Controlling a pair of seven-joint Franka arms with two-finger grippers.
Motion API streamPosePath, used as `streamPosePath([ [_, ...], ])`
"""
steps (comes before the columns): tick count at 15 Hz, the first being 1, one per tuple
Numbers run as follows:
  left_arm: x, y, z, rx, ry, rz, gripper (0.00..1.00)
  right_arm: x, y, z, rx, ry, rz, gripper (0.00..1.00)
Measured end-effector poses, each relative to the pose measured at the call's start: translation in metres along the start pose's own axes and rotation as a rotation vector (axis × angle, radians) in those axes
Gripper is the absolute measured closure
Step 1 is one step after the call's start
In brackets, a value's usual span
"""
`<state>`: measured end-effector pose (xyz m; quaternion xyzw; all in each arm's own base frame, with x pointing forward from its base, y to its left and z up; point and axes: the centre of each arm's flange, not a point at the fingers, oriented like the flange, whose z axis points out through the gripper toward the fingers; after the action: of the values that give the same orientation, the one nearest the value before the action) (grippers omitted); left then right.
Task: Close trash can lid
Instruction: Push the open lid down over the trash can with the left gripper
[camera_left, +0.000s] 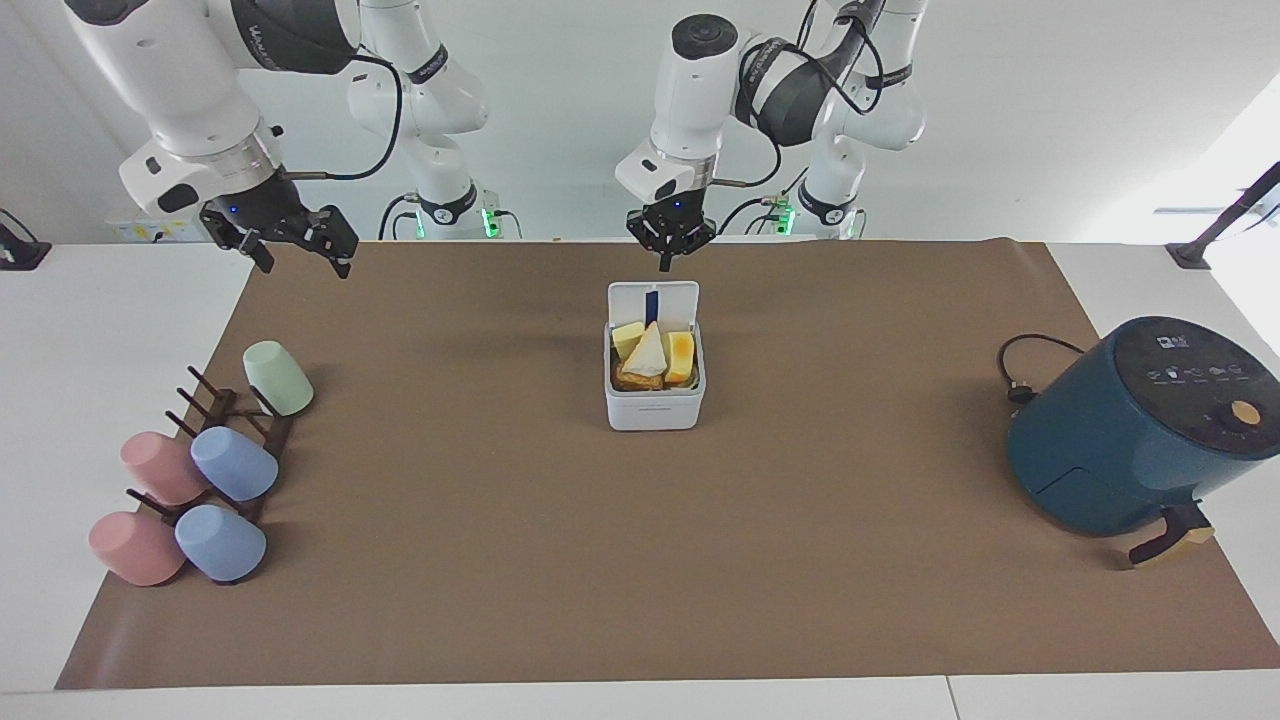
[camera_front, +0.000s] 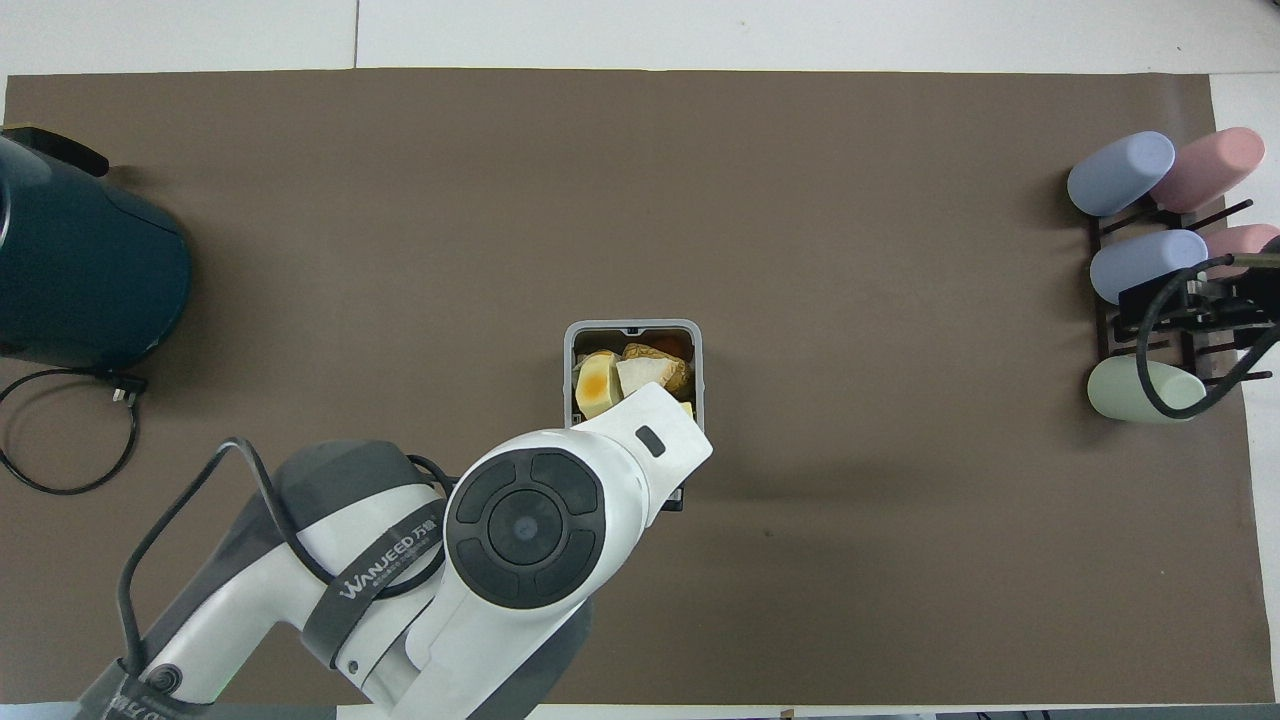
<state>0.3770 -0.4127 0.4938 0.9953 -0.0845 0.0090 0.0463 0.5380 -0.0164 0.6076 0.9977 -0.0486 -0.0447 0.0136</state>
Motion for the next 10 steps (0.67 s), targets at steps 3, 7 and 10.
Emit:
streamPosePath([
  [3,0.020,-0.012,-0.002,-0.024,0.035,-0.040,0.99,0.000,0.000,0.000,0.000,0.000,0.000,0.00],
  [7,0.038,-0.023,-0.005,-0.059,0.072,-0.081,0.99,0.000,0.000,0.000,0.000,0.000,0.000,0.00],
  [10,0.051,-0.026,0.007,-0.073,0.091,-0.104,0.99,0.000,0.000,0.000,0.000,0.000,0.000,0.00],
])
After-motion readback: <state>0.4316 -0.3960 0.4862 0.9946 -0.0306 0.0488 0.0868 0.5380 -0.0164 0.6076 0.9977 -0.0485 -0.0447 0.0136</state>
